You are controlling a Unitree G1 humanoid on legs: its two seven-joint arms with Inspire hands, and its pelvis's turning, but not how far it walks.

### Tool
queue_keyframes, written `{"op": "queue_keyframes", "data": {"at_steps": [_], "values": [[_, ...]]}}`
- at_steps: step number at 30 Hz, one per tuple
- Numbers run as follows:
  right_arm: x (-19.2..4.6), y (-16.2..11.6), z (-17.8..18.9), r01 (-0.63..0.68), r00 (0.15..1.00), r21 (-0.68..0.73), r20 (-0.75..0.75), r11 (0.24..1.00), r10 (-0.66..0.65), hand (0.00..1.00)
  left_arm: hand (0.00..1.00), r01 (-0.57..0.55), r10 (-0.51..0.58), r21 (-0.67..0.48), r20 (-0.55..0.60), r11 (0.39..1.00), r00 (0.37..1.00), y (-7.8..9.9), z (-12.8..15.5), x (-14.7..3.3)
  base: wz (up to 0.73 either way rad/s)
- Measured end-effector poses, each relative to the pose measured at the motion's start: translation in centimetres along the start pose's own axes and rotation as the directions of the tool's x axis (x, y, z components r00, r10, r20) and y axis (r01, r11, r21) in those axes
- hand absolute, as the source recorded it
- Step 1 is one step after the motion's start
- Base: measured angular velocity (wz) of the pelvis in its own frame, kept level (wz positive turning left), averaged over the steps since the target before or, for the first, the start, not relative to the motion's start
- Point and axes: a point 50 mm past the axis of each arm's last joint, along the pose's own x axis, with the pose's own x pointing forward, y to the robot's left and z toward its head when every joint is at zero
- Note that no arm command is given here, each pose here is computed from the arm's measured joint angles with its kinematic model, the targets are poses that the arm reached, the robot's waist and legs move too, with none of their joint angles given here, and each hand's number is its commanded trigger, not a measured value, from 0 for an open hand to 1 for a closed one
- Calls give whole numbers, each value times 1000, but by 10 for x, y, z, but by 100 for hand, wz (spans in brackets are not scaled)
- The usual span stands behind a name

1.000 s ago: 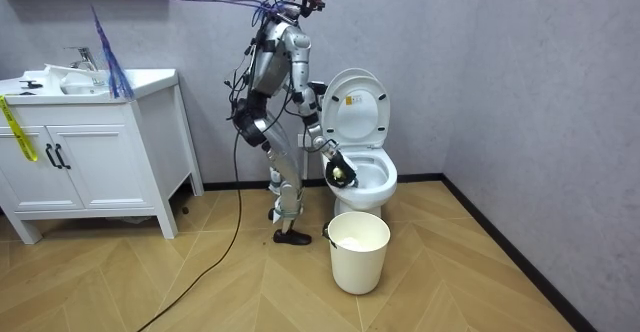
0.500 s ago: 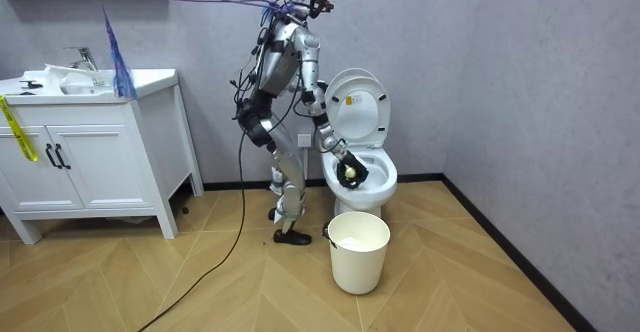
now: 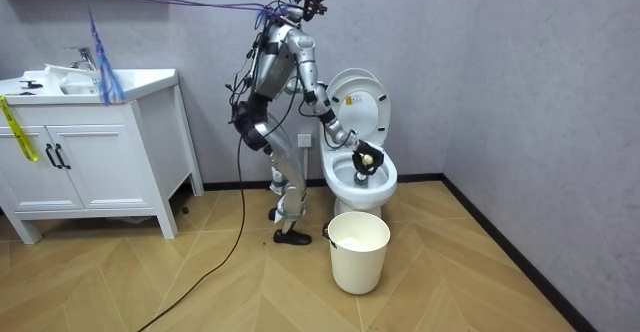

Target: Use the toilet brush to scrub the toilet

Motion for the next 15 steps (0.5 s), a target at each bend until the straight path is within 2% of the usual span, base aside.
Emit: {"op": "queue_keyframes", "data": {"at_steps": [5, 11, 15], "values": [[-15, -2, 32, 21, 993, -38, 119, 999, -16, 100, 0, 13, -13, 24, -20, 1000, 1000, 2, -8, -4, -17], [-36, -1, 57, -34, 992, 23, 125, 999, 31, 100, 0, -32, 29, -39, -78, 999, 997, 5, -15, -11, -13], [-35, 3, 52, -69, 993, 19, 92, 997, 67, 100, 0, -36, 32, -42, -107, 998, 994, 6, -20, -14, 0]]}}
